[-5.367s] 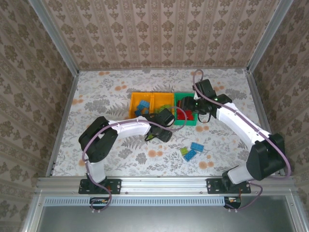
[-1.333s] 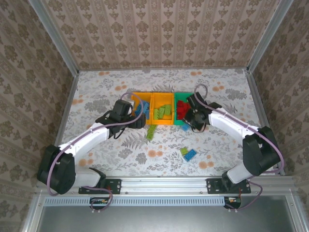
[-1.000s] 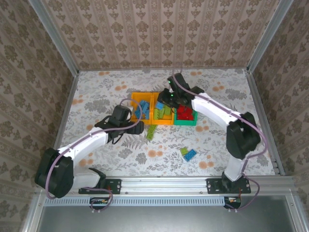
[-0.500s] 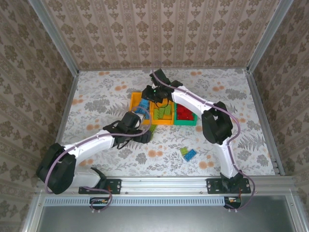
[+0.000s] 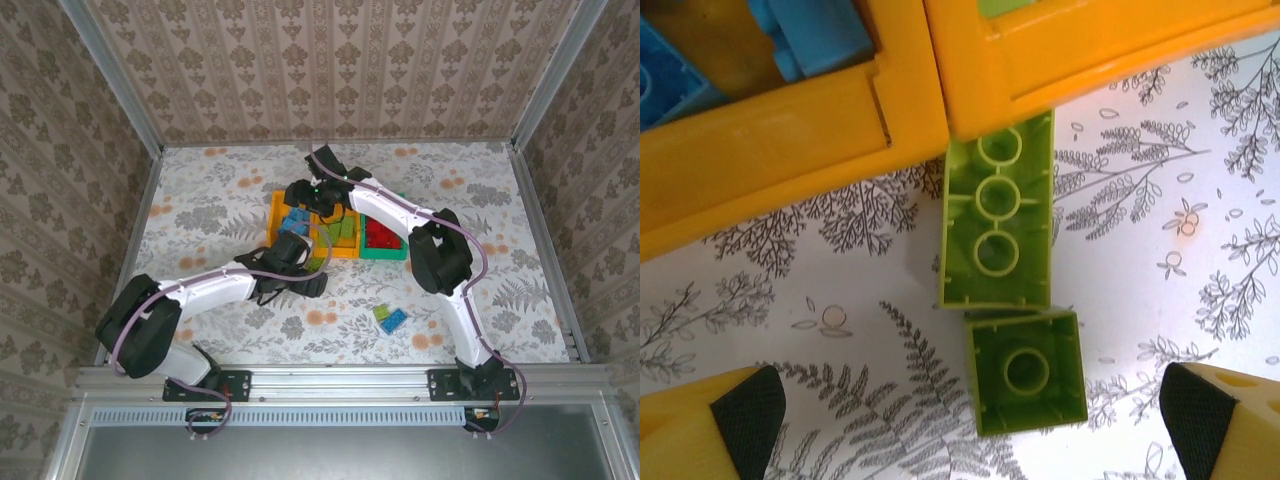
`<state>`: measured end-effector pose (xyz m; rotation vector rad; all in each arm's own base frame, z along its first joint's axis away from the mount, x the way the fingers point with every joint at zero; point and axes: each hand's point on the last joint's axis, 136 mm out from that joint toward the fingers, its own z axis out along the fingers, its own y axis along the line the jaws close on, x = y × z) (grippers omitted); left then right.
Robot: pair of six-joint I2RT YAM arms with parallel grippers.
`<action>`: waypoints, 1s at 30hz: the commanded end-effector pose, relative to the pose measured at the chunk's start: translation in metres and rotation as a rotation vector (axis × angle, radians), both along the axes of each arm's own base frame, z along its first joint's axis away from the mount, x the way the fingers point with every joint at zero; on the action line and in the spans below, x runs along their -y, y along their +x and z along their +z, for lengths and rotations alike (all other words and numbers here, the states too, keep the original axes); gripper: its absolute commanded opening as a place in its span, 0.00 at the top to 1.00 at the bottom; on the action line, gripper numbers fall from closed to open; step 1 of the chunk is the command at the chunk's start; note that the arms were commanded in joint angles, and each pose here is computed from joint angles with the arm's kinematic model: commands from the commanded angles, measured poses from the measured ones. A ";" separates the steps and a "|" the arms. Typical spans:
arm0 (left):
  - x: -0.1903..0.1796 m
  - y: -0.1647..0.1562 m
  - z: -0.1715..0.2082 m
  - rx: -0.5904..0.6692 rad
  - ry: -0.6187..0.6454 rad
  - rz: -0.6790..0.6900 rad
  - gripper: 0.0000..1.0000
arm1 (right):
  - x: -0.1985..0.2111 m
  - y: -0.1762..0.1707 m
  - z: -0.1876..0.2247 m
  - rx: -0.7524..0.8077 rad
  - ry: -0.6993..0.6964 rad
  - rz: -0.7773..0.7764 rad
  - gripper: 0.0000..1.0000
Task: Sort the legos into containers by color
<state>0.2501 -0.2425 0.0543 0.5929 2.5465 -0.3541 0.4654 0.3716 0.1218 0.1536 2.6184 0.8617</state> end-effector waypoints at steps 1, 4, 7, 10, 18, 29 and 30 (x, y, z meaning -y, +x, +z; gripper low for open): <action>0.013 0.015 0.007 0.040 -0.010 0.015 0.00 | 0.003 -0.008 0.026 0.032 0.019 -0.001 0.30; 0.018 0.022 0.002 0.041 0.015 0.020 0.01 | 0.015 -0.009 0.047 0.067 0.026 -0.028 0.28; 0.028 0.029 -0.002 0.034 0.019 0.011 0.07 | 0.036 -0.010 0.060 0.083 0.045 -0.083 0.26; 0.036 0.036 -0.006 0.030 0.028 0.010 0.15 | 0.063 -0.012 0.067 0.095 0.066 -0.145 0.26; 0.045 0.036 -0.026 -0.036 0.060 -0.001 0.38 | 0.136 -0.035 0.076 0.120 0.000 -0.254 0.25; 0.043 0.027 0.005 -0.014 0.017 0.010 0.67 | 0.212 -0.085 0.057 0.103 -0.213 -0.313 0.23; 0.043 0.027 0.010 -0.007 0.008 0.009 0.67 | 0.214 -0.089 0.054 0.104 -0.228 -0.293 0.23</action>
